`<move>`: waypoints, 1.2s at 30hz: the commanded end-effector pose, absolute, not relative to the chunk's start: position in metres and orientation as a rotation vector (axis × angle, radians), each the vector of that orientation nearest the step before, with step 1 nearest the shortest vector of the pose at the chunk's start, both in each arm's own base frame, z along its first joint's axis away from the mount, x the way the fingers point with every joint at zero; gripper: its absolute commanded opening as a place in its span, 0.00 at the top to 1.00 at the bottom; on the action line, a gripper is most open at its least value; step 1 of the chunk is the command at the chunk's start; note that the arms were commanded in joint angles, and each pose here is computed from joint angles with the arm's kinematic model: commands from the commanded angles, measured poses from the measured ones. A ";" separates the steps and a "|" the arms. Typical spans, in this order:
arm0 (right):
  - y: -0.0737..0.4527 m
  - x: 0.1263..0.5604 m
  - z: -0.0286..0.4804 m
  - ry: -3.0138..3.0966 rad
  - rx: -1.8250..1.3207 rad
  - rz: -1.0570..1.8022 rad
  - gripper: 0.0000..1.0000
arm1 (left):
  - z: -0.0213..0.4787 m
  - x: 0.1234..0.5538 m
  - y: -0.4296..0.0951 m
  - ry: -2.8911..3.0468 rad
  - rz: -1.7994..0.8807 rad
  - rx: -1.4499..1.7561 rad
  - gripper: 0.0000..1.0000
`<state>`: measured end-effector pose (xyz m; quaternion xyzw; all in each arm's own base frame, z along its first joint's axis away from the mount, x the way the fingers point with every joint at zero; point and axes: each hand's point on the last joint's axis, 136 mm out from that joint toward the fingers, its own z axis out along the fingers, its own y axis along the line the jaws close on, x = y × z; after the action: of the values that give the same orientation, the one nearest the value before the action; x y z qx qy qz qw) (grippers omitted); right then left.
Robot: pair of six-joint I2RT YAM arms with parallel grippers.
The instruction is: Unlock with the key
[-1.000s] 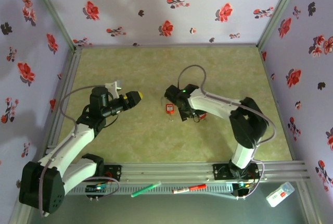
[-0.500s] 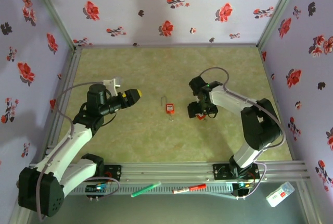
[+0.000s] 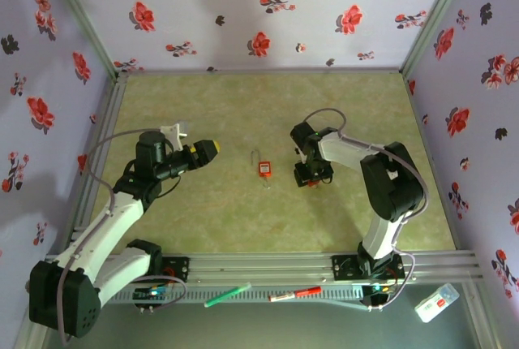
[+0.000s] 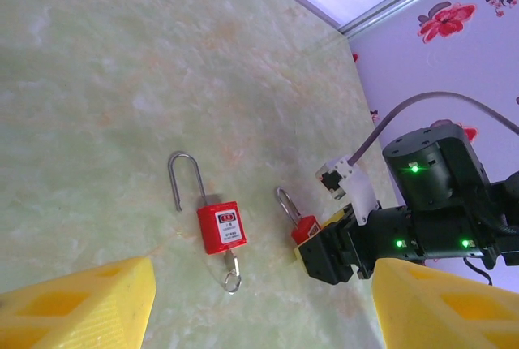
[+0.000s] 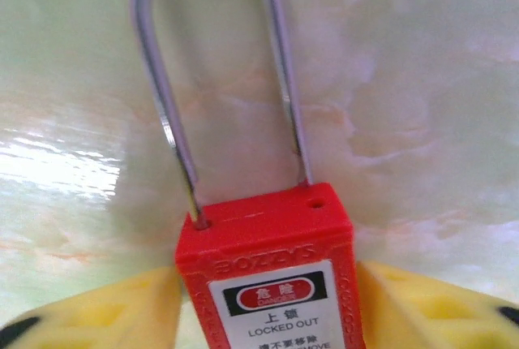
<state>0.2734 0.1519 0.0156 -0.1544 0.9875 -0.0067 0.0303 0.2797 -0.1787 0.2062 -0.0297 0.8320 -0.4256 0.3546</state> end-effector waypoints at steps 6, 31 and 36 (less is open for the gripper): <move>0.135 0.275 0.016 3.043 -0.511 -0.153 0.82 | 0.217 0.282 -0.173 2.115 -1.075 -0.064 0.29; 0.171 0.291 0.112 2.673 -0.700 -0.117 0.90 | 0.211 0.292 -0.192 2.073 -1.180 -0.080 0.28; 0.203 0.285 0.094 2.738 -0.692 0.099 0.91 | 0.202 0.292 -0.192 2.091 -1.169 -0.080 0.28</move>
<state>0.2862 0.1800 0.1009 -0.2544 0.9526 -0.0235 0.1652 0.2931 -0.1883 0.2046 -0.0371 0.8151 -0.4485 0.3648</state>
